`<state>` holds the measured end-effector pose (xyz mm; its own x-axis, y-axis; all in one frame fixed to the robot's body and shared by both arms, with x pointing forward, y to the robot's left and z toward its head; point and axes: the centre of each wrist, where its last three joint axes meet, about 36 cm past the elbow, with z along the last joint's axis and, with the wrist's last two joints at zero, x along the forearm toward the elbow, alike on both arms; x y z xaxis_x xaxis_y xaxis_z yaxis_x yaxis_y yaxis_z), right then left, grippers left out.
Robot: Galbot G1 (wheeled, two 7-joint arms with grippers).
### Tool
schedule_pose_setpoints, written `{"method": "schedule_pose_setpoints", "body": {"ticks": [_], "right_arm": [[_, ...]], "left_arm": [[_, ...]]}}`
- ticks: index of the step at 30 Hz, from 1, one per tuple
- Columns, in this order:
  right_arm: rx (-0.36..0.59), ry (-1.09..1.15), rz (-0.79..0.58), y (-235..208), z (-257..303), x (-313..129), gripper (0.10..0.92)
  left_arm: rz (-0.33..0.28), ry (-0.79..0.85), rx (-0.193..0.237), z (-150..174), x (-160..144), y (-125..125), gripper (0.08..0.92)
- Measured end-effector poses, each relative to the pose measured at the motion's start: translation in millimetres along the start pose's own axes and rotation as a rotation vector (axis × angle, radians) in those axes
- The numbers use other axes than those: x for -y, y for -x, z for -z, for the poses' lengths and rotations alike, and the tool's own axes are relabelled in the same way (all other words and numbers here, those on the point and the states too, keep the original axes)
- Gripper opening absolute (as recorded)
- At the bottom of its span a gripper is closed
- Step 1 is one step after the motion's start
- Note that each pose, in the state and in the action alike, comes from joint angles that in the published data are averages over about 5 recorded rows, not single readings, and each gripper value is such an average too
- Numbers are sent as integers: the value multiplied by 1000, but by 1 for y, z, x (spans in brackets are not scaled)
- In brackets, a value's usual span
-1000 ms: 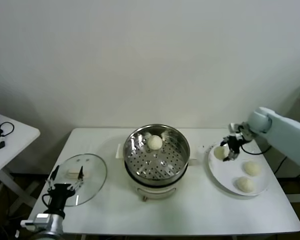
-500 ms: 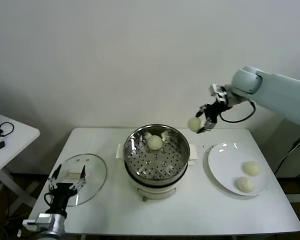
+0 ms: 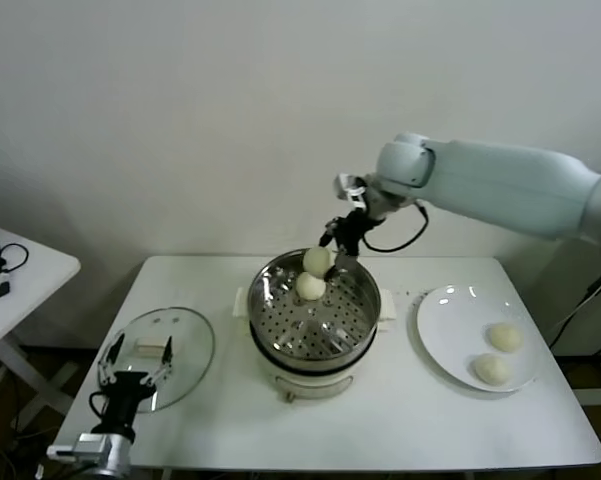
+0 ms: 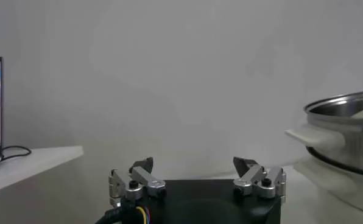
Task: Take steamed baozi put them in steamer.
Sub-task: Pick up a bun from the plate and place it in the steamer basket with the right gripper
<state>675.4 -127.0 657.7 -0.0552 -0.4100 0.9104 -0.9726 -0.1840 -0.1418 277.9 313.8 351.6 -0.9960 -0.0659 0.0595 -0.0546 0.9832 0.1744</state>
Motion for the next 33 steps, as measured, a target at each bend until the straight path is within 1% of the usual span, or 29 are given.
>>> {"method": "schedule_pose_setpoints", "body": {"ticks": [7, 15, 24, 33], "right_arm": [[-6, -21, 62, 50, 16, -7, 712], [-11, -23, 98, 83, 16, -13, 714], [-9, -30, 112, 100, 20, -12, 721], [-14, -22, 100, 102, 16, -7, 721]], "left_arm": [[10, 2, -14, -5, -2, -3, 823], [13, 0, -24, -9, -3, -3, 823], [10, -4, -31, -12, 1, -2, 823], [10, -5, -34, -14, 1, 0, 823]]}}
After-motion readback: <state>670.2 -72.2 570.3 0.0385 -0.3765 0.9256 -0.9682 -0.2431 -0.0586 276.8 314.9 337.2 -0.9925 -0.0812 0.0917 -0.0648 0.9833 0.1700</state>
